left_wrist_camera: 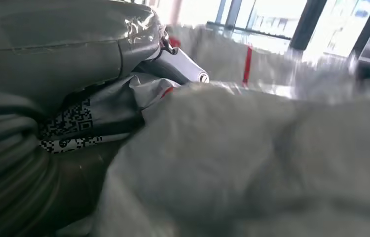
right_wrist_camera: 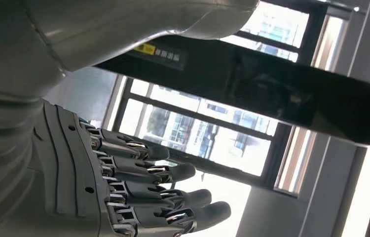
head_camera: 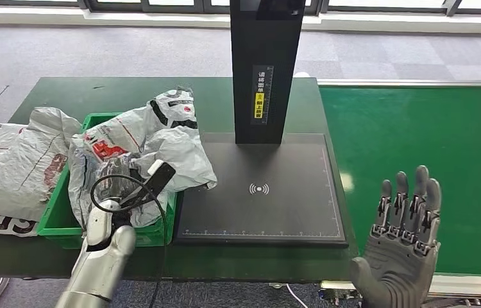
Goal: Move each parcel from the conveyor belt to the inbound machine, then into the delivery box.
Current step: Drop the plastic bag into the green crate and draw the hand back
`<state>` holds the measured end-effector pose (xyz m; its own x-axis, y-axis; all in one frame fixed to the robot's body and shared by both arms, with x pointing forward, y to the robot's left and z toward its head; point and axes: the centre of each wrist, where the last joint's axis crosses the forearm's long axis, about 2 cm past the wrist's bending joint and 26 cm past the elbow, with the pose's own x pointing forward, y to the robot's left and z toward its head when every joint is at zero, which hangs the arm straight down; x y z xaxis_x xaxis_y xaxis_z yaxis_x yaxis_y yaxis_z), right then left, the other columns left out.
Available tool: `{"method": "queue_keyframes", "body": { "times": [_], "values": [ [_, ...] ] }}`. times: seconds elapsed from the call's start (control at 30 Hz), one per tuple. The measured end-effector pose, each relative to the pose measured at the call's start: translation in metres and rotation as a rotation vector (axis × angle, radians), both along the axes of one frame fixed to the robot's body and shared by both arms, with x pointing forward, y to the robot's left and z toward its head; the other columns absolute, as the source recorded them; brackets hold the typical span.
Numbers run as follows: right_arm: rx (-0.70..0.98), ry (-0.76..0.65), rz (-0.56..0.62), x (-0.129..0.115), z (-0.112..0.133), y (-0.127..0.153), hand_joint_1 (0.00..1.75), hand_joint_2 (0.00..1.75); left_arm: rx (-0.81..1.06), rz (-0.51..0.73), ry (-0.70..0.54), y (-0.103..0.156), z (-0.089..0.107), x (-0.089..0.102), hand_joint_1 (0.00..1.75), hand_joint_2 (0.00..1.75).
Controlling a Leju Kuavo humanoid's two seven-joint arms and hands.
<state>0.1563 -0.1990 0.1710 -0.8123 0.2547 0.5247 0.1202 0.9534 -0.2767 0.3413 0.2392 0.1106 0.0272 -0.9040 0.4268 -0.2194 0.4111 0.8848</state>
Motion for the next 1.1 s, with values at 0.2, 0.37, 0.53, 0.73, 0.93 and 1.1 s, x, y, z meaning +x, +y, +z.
{"method": "queue_keyframes", "body": {
  "times": [0.2,0.37,0.53,0.73,0.93,1.1],
  "values": [
    [-0.050,0.008,0.036,0.006,-0.001,0.001,0.00,1.75,0.109,-0.065,0.226,-0.008,-0.014,0.019,1.75,1.75],
    [-0.074,0.016,0.039,0.007,-0.002,0.002,0.00,1.75,0.117,-0.084,0.257,-0.012,-0.014,0.026,0.16,0.87],
    [-0.087,0.029,0.015,0.006,-0.003,0.002,0.00,1.75,-0.061,-0.068,0.116,-0.016,-0.013,0.013,0.00,0.00],
    [-0.079,0.034,-0.023,0.001,-0.006,0.001,0.00,1.75,-0.387,-0.099,-0.077,-0.026,0.005,-0.026,0.00,0.00],
    [-0.076,0.036,-0.029,0.001,-0.006,0.001,0.00,1.75,-0.438,-0.117,-0.156,-0.028,0.019,-0.040,0.00,0.00],
    [-0.049,0.055,-0.076,-0.005,-0.009,0.000,0.00,1.75,-0.720,-0.184,-0.338,-0.029,0.025,-0.066,0.00,0.00]
  ]
}}
